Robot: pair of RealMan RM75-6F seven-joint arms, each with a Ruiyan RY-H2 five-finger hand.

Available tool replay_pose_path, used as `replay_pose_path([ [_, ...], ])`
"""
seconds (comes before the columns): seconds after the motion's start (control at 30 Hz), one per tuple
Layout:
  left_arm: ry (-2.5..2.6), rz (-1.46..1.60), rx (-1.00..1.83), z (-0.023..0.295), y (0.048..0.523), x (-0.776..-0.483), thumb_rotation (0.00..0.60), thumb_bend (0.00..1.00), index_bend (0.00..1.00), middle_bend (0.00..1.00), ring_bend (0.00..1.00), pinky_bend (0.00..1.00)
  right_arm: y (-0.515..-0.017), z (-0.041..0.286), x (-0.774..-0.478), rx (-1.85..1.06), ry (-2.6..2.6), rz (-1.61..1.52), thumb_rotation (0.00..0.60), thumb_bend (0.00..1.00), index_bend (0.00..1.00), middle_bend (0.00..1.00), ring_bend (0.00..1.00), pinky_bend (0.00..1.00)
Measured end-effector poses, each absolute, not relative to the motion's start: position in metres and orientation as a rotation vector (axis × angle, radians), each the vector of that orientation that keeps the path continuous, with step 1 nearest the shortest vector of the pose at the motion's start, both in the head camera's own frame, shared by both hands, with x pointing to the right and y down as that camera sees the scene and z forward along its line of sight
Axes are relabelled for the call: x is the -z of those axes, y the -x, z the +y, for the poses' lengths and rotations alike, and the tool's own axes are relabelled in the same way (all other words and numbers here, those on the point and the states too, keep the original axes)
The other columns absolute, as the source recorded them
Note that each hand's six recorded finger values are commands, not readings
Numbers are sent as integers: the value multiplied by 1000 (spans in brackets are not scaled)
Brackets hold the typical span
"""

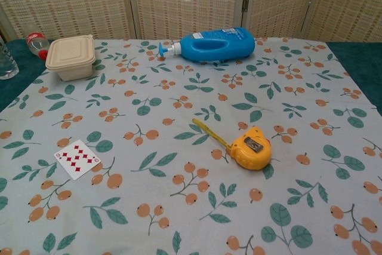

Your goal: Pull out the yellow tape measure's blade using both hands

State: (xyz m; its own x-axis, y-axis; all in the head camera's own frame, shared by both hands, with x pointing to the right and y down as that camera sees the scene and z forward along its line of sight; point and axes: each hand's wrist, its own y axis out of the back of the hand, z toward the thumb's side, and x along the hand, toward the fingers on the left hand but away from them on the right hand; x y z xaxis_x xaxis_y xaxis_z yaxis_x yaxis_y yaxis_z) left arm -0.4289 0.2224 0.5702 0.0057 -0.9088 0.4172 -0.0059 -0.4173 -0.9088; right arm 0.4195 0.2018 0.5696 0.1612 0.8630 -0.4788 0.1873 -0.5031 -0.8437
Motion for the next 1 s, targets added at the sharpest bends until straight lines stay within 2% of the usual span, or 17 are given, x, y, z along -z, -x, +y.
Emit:
replay_pose_path([
  [0.3,1535,968,1517,223,427,-572,600,234,253,103,122,0,-382,198,-604,-1369,1932,-830,600,344,169,293,140,20],
  [0.5,1541,962,1516,224,426,-572,600,234,253,103,122,0,-351,195,-631,-1374,2039,-695,596,351,163,306,140,20],
  [0.67,1549,964,1520,226,426,-573,600,234,252,103,122,0,-318,197,-656,-1384,2162,-592,450,359,126,267,117,15],
  [0.8,1547,959,1529,226,427,-574,600,234,252,103,122,0,-290,197,-668,-1354,2279,-556,424,359,113,247,92,0],
  [1.0,1549,955,1536,225,428,-577,600,234,251,103,122,0,-268,197,-684,-1339,2377,-535,421,360,103,240,82,0],
])
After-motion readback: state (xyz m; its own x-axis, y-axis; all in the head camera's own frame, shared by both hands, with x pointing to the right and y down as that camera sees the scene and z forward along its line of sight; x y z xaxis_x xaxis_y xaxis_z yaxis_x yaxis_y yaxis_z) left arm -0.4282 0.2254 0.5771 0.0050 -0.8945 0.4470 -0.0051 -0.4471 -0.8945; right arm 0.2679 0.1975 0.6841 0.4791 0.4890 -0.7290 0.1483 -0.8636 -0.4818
